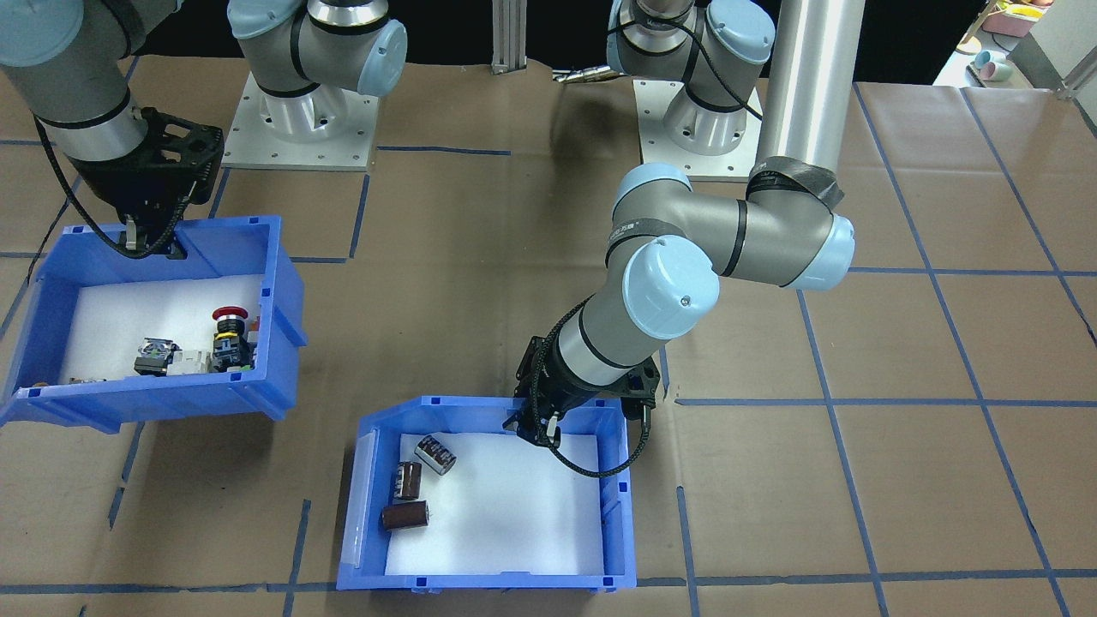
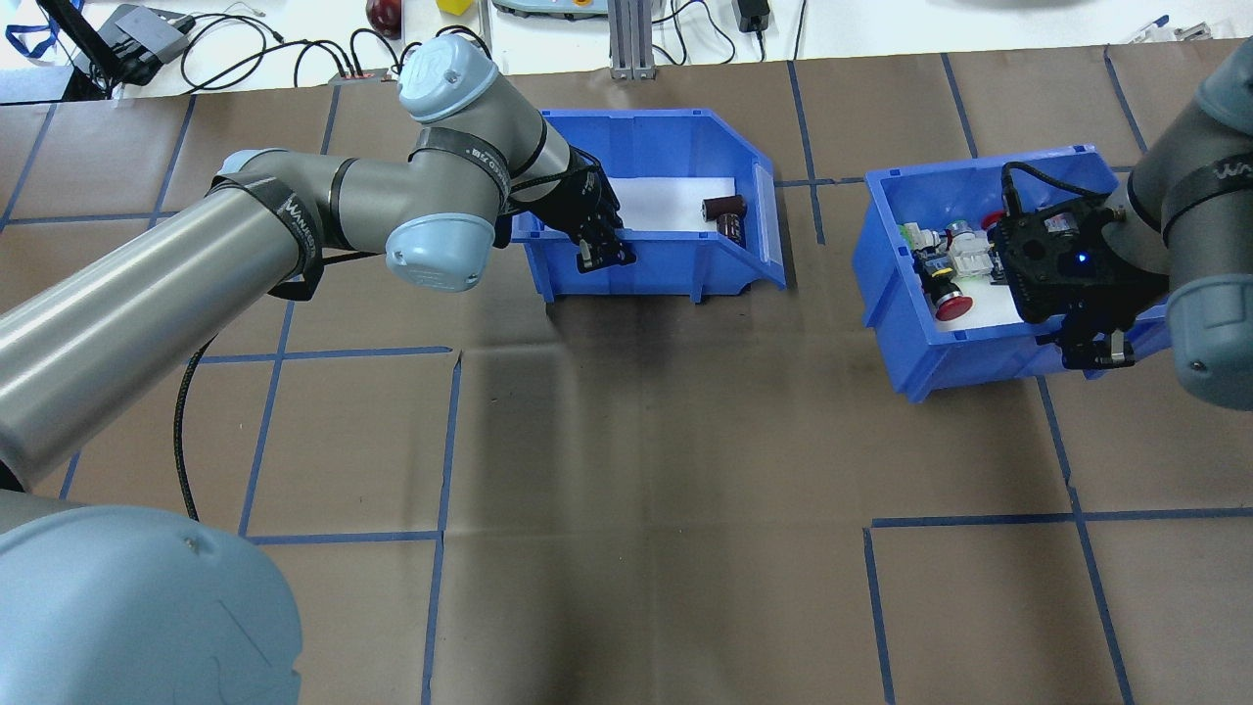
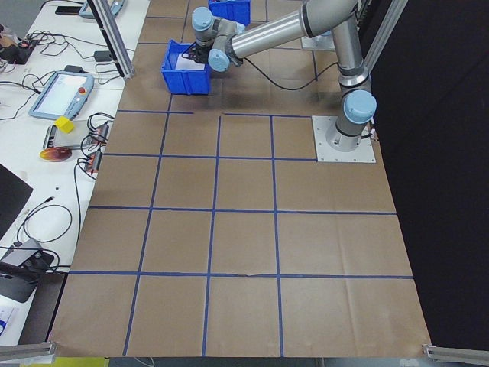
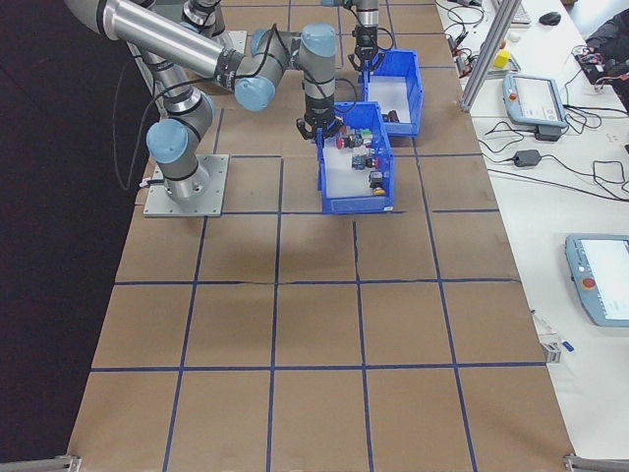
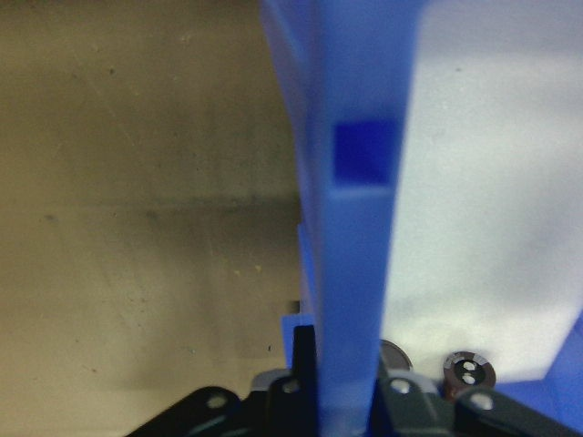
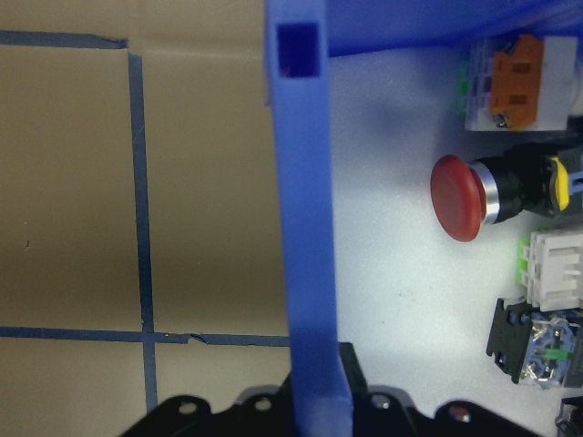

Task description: Place battery box in front

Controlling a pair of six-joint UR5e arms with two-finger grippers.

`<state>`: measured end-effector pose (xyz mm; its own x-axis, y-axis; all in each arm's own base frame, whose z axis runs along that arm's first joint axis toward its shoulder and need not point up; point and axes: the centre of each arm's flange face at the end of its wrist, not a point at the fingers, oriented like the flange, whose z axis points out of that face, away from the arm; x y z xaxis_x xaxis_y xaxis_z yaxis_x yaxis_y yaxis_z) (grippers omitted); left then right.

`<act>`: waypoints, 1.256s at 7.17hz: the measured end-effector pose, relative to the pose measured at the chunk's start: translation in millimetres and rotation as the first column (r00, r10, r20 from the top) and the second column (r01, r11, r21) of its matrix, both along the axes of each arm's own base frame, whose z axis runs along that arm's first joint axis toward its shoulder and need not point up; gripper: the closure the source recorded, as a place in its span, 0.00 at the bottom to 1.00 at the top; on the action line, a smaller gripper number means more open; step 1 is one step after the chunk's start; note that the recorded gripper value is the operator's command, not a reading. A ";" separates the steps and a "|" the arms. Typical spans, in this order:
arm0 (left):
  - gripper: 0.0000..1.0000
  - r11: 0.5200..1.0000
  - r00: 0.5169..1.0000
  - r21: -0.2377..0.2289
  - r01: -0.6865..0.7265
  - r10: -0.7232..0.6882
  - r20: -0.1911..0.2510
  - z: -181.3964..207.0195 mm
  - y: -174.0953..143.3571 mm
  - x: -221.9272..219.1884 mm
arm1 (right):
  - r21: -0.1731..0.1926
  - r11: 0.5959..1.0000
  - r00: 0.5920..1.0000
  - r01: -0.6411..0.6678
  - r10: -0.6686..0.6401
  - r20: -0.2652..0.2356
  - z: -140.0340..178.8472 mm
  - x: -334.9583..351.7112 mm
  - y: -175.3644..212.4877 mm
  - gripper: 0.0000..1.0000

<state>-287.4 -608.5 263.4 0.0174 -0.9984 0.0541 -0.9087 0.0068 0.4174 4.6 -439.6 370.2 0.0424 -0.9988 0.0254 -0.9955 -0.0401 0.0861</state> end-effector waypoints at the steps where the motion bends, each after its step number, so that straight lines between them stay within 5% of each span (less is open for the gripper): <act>1: 0.07 1.000 1.000 -0.005 -0.007 0.007 0.002 6.9 0.9 0.9 | 0.005 1.000 1.000 0.001 -0.001 0.001 -1.1 0.2 0.9 0.94; 3: 0.07 1.000 1.000 -0.015 -0.004 0.004 0.023 46.4 10.6 11.3 | 0.015 1.000 1.000 0.005 -0.006 0.004 -7.0 3.6 9.7 0.94; 5: 0.05 0.989 0.978 -0.021 0.143 -0.138 0.154 87.6 32.6 36.5 | 0.010 0.999 0.999 0.041 -0.041 0.006 -13.2 11.9 34.7 0.94; 7: 0.02 0.934 0.904 -0.017 0.356 -0.340 0.259 129.3 58.8 74.6 | 0.010 0.997 0.997 0.081 -0.081 0.012 -21.6 21.6 59.4 0.94; 9: 0.01 0.848 0.808 -0.025 0.530 -0.496 0.318 165.6 82.5 111.8 | 0.000 0.997 0.996 0.081 -0.081 0.024 -25.4 39.5 78.8 0.93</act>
